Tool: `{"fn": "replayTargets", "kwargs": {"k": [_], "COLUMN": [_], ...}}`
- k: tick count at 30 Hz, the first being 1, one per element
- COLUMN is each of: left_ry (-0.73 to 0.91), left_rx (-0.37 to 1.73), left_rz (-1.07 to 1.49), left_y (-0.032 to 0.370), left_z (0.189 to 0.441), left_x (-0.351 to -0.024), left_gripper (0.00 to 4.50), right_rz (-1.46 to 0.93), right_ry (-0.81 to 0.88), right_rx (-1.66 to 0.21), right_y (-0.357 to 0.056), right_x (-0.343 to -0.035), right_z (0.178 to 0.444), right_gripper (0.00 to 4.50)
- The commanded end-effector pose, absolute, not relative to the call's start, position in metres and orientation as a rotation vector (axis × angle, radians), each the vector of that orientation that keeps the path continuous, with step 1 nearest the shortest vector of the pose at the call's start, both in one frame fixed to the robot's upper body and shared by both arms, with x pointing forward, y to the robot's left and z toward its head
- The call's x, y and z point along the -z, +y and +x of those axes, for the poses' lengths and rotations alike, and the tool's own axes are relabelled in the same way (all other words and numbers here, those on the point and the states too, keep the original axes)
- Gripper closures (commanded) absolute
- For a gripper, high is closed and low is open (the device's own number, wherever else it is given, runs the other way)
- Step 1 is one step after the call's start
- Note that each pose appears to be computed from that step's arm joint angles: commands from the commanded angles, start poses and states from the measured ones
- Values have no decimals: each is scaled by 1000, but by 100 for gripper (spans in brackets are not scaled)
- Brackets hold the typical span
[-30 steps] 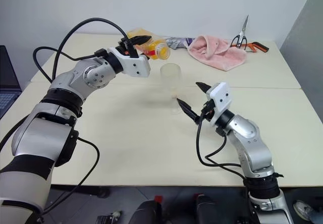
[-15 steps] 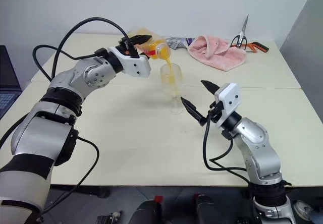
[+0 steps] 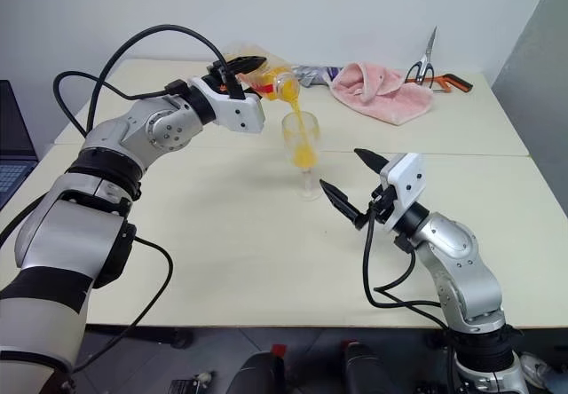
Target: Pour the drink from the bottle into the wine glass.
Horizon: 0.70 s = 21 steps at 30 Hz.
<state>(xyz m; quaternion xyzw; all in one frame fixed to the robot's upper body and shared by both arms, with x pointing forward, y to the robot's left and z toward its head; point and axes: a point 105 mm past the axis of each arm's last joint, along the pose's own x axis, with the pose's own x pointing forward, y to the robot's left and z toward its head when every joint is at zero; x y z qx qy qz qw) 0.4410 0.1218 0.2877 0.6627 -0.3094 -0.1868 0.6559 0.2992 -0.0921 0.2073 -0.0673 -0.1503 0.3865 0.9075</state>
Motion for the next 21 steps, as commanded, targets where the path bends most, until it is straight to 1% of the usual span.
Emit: {"fn": "replayTargets", "kwargs": {"k": [1,21], "left_ry": [-784,-793], "left_rx": [361,325], "left_rz": [1505,1556], "left_y": [121,125], "left_z": [436,437], "left_x": [-318,-325], "left_gripper": [283,283], "right_rz": [-151,-142], "right_ry": [-376,-373], "right_rx": [-796,-804], "right_y": [-92,-89], "right_x": [-222,-221], "right_z": [292,293], "right_gripper": [0,0]}}
